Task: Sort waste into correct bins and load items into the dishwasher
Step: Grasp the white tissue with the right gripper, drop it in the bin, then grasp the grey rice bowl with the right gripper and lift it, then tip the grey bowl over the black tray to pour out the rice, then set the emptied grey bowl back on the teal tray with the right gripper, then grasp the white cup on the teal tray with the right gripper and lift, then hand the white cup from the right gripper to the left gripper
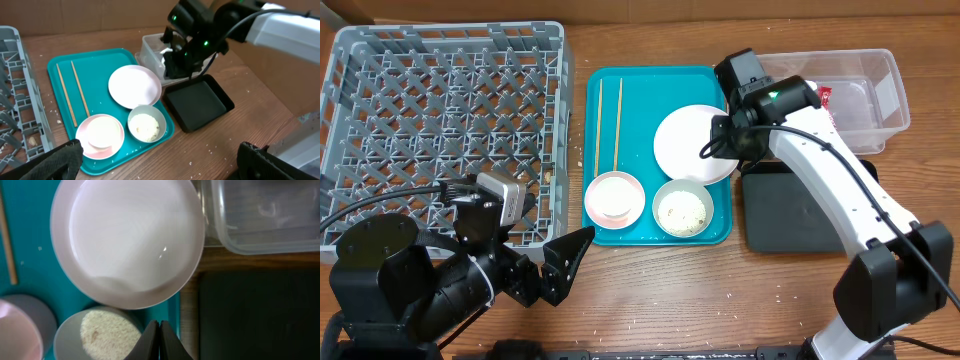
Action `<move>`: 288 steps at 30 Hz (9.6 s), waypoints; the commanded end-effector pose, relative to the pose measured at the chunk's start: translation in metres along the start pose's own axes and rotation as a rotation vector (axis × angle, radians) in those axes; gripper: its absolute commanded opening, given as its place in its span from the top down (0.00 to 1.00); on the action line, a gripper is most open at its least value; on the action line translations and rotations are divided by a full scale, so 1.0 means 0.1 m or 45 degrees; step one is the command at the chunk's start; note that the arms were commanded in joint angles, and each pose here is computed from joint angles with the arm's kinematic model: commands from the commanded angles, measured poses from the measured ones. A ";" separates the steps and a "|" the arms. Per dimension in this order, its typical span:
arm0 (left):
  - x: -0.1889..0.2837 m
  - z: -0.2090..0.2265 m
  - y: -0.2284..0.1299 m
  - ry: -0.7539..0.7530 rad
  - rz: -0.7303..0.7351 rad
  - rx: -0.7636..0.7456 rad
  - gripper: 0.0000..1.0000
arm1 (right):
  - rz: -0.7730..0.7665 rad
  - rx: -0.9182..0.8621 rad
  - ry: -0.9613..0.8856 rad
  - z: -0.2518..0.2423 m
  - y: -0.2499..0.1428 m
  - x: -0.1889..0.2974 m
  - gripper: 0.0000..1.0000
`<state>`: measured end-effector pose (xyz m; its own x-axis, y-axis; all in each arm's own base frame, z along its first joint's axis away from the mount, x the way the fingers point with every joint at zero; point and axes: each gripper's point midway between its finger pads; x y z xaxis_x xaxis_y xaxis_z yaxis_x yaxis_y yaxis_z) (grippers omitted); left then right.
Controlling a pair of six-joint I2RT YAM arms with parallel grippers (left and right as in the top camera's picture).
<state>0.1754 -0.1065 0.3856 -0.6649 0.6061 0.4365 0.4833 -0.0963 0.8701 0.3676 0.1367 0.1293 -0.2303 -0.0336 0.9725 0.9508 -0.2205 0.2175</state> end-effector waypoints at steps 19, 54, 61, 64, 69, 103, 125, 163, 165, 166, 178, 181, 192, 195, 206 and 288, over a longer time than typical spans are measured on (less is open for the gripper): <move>0.03 -0.01 0.03 0.010 -0.017 -0.037 0.00 | -0.073 -0.081 0.077 0.00 -0.11 -0.94 0.96; 0.03 -0.01 0.02 0.009 -0.013 -0.034 0.00 | 0.031 0.476 0.083 0.98 -1.14 -0.62 0.62; 0.03 -0.01 0.02 0.009 -0.013 -0.034 0.00 | 0.090 0.454 0.035 0.95 -1.21 -0.91 0.75; 0.03 -0.01 0.02 0.009 -0.014 -0.034 0.00 | 0.101 0.457 0.021 0.93 -1.23 -0.95 0.78; 0.03 -0.01 0.02 0.009 -0.013 -0.034 0.00 | 0.101 0.430 0.020 0.94 -1.21 -0.89 0.96; 0.03 -0.01 0.02 0.010 -0.012 -0.033 0.00 | 0.280 -0.647 1.217 -0.66 -0.13 0.28 0.96; 0.03 0.00 0.02 0.009 -0.011 -0.033 0.00 | 0.018 -0.588 1.723 -1.14 -0.13 0.52 0.96; 0.03 -0.01 0.02 0.009 -0.012 -0.033 0.00 | -0.079 -0.146 1.250 -0.01 -0.22 0.81 0.96; 0.03 -0.01 0.02 0.009 -0.012 -0.033 0.00 | -0.157 -0.061 1.050 0.17 -0.33 0.72 0.96; 0.03 -0.01 0.02 0.009 -0.011 -0.033 0.00 | -0.188 -0.027 0.968 0.23 -0.37 0.66 0.96; 0.03 -0.01 0.02 0.009 -0.012 -0.033 0.00 | -0.388 0.502 0.187 0.74 -0.97 -0.37 0.96; 0.03 0.00 0.02 0.009 -0.011 -0.033 0.00 | -0.364 0.526 0.178 0.74 -1.00 -0.43 0.96; 0.03 -0.01 0.02 0.009 -0.012 -0.033 0.00 | -0.317 0.577 0.418 1.03 -0.99 0.55 0.34; 0.03 0.00 0.03 0.010 -0.018 -0.037 0.00 | -0.336 0.591 0.611 1.22 -1.01 0.98 0.28; 0.03 -0.04 0.07 -0.020 -0.036 0.046 0.00 | -0.187 0.444 0.692 1.26 -1.05 1.03 0.34; -0.40 -0.81 0.52 -1.287 -0.036 -0.008 0.14 | -0.254 0.939 1.838 1.06 -1.04 3.14 0.96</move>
<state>0.1845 -0.1989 0.4260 0.1004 0.9944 0.0316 0.5062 -0.0784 0.8589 0.2197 0.2491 0.4189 0.0533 -0.9891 0.1374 0.6882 0.1361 0.7127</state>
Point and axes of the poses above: each gripper's point midway between its finger pads, its own x axis back along the fingers, its own z axis along the line the jaws close on, y = z × x, and after that the axes turned 8 degrees about -x, right-handed
